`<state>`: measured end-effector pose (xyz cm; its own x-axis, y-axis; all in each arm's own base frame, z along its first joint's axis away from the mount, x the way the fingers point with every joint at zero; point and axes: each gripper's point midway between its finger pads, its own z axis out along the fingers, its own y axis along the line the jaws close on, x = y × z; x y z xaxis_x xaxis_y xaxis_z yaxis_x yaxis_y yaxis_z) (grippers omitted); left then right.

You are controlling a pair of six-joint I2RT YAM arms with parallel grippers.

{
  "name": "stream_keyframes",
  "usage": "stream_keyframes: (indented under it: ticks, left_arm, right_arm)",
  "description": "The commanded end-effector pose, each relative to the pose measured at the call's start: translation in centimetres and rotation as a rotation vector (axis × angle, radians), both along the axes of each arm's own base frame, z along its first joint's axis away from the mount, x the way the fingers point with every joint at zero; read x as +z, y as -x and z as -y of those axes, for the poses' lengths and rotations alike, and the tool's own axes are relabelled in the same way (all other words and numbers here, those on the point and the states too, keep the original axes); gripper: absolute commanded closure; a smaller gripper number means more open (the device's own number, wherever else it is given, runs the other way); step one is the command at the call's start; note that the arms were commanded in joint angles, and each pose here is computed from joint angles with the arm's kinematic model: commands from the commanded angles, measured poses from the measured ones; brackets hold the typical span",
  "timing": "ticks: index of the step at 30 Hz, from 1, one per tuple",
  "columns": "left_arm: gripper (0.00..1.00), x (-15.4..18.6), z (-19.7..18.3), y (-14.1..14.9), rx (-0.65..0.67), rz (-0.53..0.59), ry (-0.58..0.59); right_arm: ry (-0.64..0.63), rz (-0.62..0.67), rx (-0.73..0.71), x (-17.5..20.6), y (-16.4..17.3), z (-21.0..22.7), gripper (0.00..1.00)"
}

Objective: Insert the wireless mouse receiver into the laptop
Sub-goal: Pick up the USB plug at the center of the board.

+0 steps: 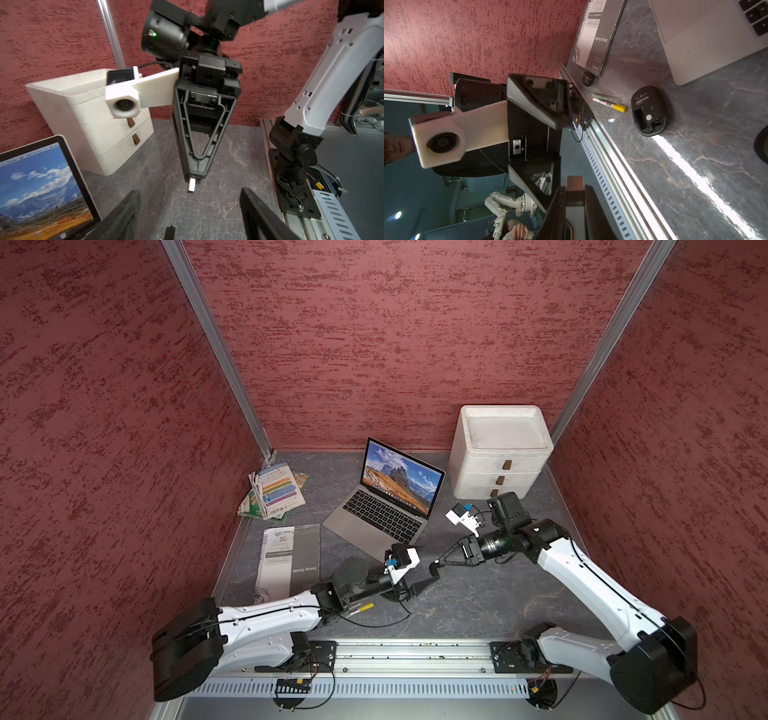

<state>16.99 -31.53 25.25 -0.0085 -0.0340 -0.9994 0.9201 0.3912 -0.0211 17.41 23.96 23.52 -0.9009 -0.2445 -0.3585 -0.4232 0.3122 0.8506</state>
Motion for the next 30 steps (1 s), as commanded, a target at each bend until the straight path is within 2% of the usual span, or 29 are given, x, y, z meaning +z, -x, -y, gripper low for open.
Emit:
stream_keyframes:
  ticks: [1,4,6,8,9,12,18,23,30]
  left_arm:
    - [0.0,0.2,-2.9,-2.1,0.088,-0.396,0.125]
    - [0.02,1.2,-4.6,-3.1,0.095,-0.684,0.238]
    - [0.05,1.4,-4.6,-3.4,0.062,-0.856,0.268]
    - [0.08,1.4,-4.1,-3.6,0.019,-0.998,0.275]
    - [0.1,1.8,-3.7,-3.5,-0.019,-1.035,0.276]
    - [0.12,2.9,-2.1,-2.8,-0.133,-1.088,0.247]
    - [0.16,3.6,0.2,-1.0,-0.321,-1.115,0.173]
    - [0.2,5.3,1.8,-0.1,-0.464,-1.111,0.2]
    - [0.27,6.1,2.3,0.7,-0.533,-1.099,0.197]
  right_arm:
    - [-0.023,0.293,-0.083,1.7,-3.2,-0.1,0.95]
    - [-0.027,0.567,-0.108,2.6,-3.9,-0.1,0.99]
    - [-0.048,0.76,-0.106,3.3,-3.4,-0.5,1.0]
    - [-0.062,0.933,-0.124,3.8,-3.0,-0.5,1.0]
    - [-0.081,1.02,-0.128,4.4,-2.5,-0.5,1.0]
    - [-0.099,1.189,-0.151,5.6,-1.8,-0.4,1.0]
    - [-0.146,1.359,-0.146,7.4,-0.2,-0.5,1.0]
    - [-0.159,1.39,-0.101,7.2,0.5,-0.9,1.0]
    - [-0.159,1.4,-0.063,6.6,1.0,-1.1,1.0]
